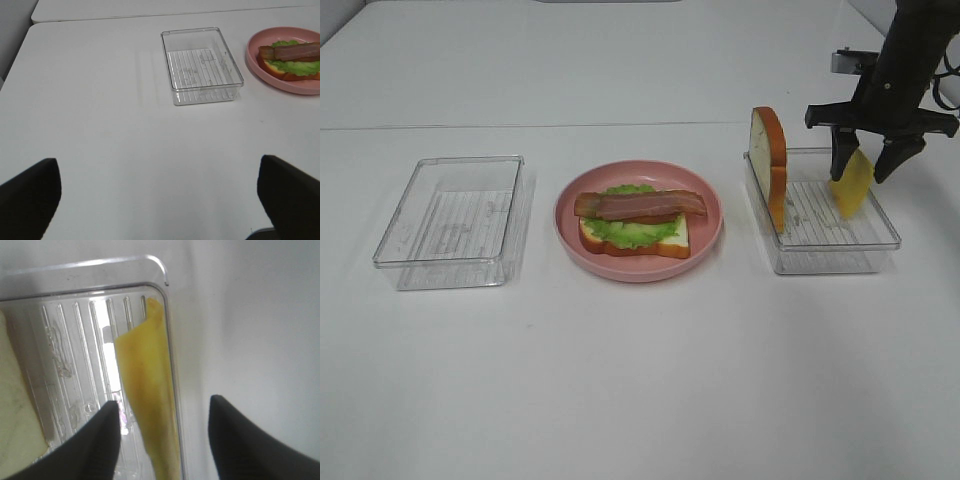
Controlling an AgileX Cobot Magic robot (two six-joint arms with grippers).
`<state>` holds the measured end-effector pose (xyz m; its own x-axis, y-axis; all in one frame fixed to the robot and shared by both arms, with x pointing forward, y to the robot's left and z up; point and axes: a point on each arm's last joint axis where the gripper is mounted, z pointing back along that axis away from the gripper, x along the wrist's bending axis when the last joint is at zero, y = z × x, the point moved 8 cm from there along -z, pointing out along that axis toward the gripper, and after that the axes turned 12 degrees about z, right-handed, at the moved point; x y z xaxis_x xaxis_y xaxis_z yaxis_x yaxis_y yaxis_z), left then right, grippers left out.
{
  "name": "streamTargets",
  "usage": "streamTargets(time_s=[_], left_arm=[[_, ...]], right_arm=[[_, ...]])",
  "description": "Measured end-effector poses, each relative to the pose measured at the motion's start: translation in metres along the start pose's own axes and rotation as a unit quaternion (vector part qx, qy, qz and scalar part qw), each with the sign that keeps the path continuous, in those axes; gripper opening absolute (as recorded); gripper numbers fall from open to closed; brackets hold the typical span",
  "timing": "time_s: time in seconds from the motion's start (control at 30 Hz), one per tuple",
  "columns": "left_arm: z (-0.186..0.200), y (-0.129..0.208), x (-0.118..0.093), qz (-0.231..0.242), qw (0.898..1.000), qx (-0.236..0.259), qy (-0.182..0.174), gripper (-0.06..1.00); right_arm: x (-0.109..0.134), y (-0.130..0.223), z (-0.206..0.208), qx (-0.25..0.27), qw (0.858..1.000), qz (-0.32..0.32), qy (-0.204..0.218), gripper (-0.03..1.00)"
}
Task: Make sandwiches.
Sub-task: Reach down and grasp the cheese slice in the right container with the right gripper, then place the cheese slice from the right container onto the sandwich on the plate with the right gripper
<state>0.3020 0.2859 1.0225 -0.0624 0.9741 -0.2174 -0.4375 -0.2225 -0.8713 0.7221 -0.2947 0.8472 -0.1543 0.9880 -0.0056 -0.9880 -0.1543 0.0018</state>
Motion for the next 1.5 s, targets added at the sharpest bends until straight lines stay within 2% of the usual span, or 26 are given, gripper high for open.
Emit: streamTargets(time_s=[0.03, 0.07, 0.1, 0.13, 0.17, 0.2, 0.67, 0.73, 0.83, 0.87, 1.23, 1.37, 1.5], left_arm=[[0.000, 0.000, 0.000, 0.000, 1.000, 0.000, 0.000, 0.99], [0.000, 0.000, 0.000, 0.000, 1.000, 0.000, 0.000, 0.99], [0.000, 0.000, 0.000, 0.000, 1.000, 0.000, 0.000, 0.99], [0.000, 0.000, 0.000, 0.000, 1.000, 0.000, 0.000, 0.99], [0.000, 0.000, 0.000, 0.000, 1.000, 0.000, 0.000, 0.99], [0.000, 0.000, 0.000, 0.000, 1.000, 0.000, 0.000, 0.99], [0.000, 0.000, 0.000, 0.000, 1.000, 0.000, 0.000, 0.99], [0.000, 0.000, 0.000, 0.000, 1.000, 0.000, 0.000, 0.99], [0.000, 0.000, 0.000, 0.000, 1.000, 0.000, 0.000, 0.99], [0.000, 0.000, 0.000, 0.000, 1.000, 0.000, 0.000, 0.99], [0.000, 0.000, 0.000, 0.000, 1.000, 0.000, 0.000, 0.99], [0.000, 0.000, 0.000, 0.000, 1.000, 0.000, 0.000, 0.99], [0.000, 0.000, 0.000, 0.000, 1.000, 0.000, 0.000, 0.99]], right_arm=[[0.000, 0.000, 0.000, 0.000, 1.000, 0.000, 0.000, 0.49], [-0.001, 0.000, 0.000, 0.000, 1.000, 0.001, 0.002, 0.44], [-0.002, 0.000, 0.000, 0.001, 1.000, 0.001, 0.005, 0.34], [-0.002, 0.000, 0.000, 0.001, 1.000, 0.001, 0.005, 0.34], [-0.004, 0.001, 0.000, 0.002, 1.000, 0.003, 0.012, 0.26], [-0.005, 0.001, 0.000, 0.002, 1.000, 0.003, 0.014, 0.23], [-0.007, 0.001, 0.000, 0.003, 1.000, 0.005, 0.020, 0.19], [-0.006, 0.001, 0.000, 0.003, 1.000, 0.004, 0.019, 0.11], [-0.006, 0.001, 0.000, 0.002, 1.000, 0.004, 0.017, 0.07], [-0.006, 0.001, 0.000, 0.002, 1.000, 0.008, 0.017, 0.02], [-0.006, -0.001, 0.004, 0.000, 1.000, 0.009, 0.017, 0.02], [-0.003, -0.010, 0.016, -0.026, 1.000, 0.004, 0.009, 0.02], [0.000, -0.011, 0.017, -0.029, 1.000, 0.003, 0.001, 0.02]])
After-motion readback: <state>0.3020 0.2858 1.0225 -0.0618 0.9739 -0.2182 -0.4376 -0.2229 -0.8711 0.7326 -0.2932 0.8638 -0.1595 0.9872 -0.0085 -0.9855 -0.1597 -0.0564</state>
